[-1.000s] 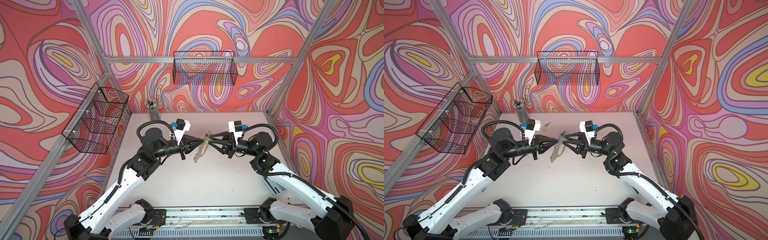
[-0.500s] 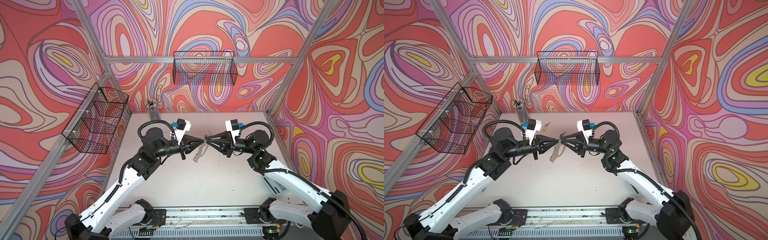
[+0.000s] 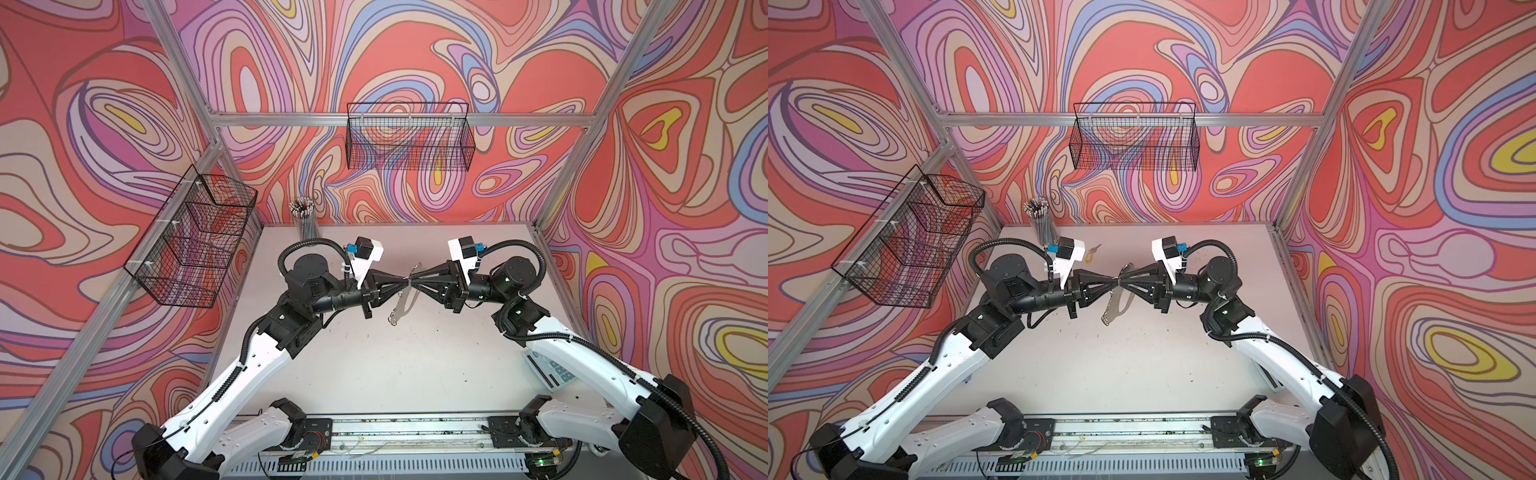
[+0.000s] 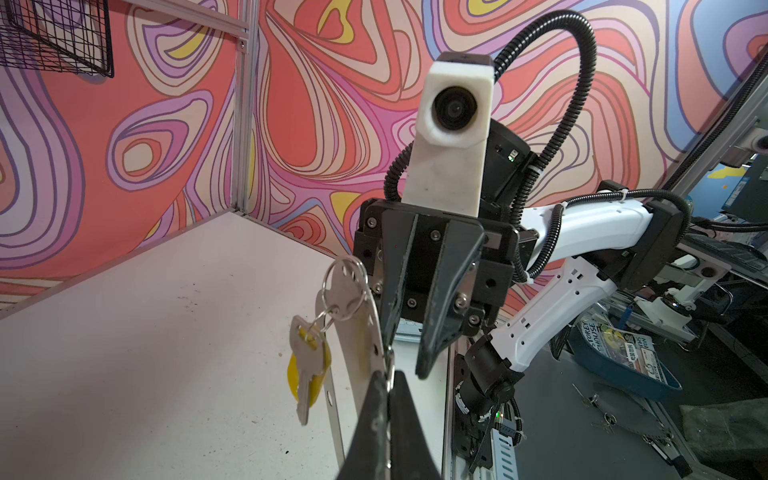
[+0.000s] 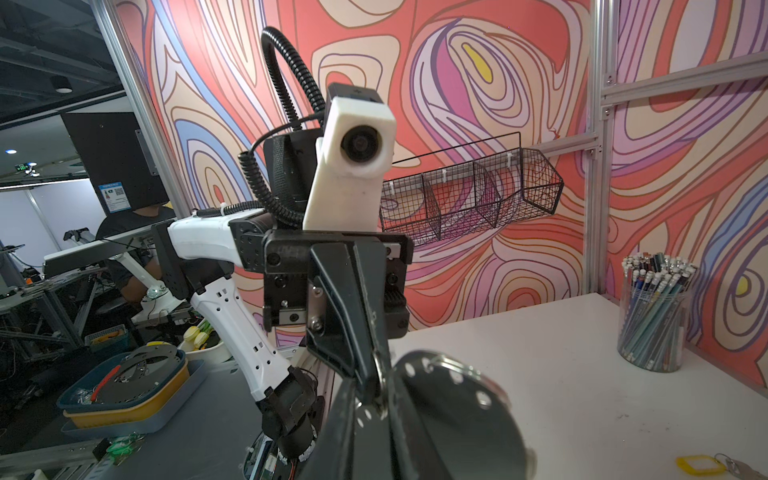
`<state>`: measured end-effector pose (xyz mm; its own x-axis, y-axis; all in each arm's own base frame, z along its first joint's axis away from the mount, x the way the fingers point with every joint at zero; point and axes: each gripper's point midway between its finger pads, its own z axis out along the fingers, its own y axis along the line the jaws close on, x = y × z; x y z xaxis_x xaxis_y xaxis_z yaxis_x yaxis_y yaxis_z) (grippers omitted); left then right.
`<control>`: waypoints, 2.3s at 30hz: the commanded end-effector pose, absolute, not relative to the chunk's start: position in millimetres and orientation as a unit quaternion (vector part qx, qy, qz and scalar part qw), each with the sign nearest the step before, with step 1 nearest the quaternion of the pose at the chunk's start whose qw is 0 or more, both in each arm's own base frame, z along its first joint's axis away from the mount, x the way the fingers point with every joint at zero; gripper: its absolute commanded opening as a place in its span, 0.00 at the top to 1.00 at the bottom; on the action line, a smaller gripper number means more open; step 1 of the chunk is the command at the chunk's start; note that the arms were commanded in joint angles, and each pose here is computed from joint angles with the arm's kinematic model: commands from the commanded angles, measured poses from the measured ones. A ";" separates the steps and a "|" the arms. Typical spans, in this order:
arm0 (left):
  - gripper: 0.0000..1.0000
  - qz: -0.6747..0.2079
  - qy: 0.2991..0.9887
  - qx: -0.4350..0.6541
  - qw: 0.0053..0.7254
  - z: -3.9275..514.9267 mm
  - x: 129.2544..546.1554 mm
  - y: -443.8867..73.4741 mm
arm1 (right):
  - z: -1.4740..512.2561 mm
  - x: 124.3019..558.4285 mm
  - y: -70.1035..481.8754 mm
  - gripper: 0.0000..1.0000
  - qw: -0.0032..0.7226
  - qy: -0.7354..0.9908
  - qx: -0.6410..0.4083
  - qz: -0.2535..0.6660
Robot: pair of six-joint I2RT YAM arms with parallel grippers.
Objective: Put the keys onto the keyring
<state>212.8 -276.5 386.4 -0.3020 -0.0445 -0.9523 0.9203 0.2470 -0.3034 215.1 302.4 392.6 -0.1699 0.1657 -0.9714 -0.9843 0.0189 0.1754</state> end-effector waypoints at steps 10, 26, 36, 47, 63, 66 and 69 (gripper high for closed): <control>1.00 -0.519 0.599 0.369 0.485 400.7 200.5 -277.9 | 396.5 233.5 302.0 0.76 0.531 0.528 -0.371 0.549; 1.00 -0.519 0.597 0.367 0.489 400.7 201.2 -277.7 | 390.1 237.7 302.8 0.76 0.527 0.542 -0.370 0.540; 1.00 -0.538 0.589 0.381 0.468 398.8 199.1 -285.1 | 390.8 227.2 310.6 0.81 0.505 0.528 -0.395 0.556; 1.00 -0.538 0.592 0.380 0.465 396.7 200.8 -286.1 | 386.7 222.2 318.8 0.91 0.495 0.528 -0.407 0.557; 0.90 -0.512 0.606 0.363 0.488 393.1 205.0 -277.4 | 380.7 220.3 313.9 1.00 0.510 0.536 -0.400 0.541; 1.00 -0.512 0.606 0.364 0.488 392.7 203.4 -276.7 | 379.0 222.0 313.8 1.00 0.511 0.539 -0.397 0.539; 1.00 -0.516 0.605 0.365 0.485 392.6 202.5 -277.4 | 381.0 221.9 313.6 1.00 0.513 0.537 -0.396 0.540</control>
<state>218.5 -273.2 385.8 -0.2932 -0.0625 -0.9540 0.9159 0.2677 -0.2991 223.9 309.3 391.6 -0.1372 0.1498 -0.9792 -0.9828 0.1028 0.1534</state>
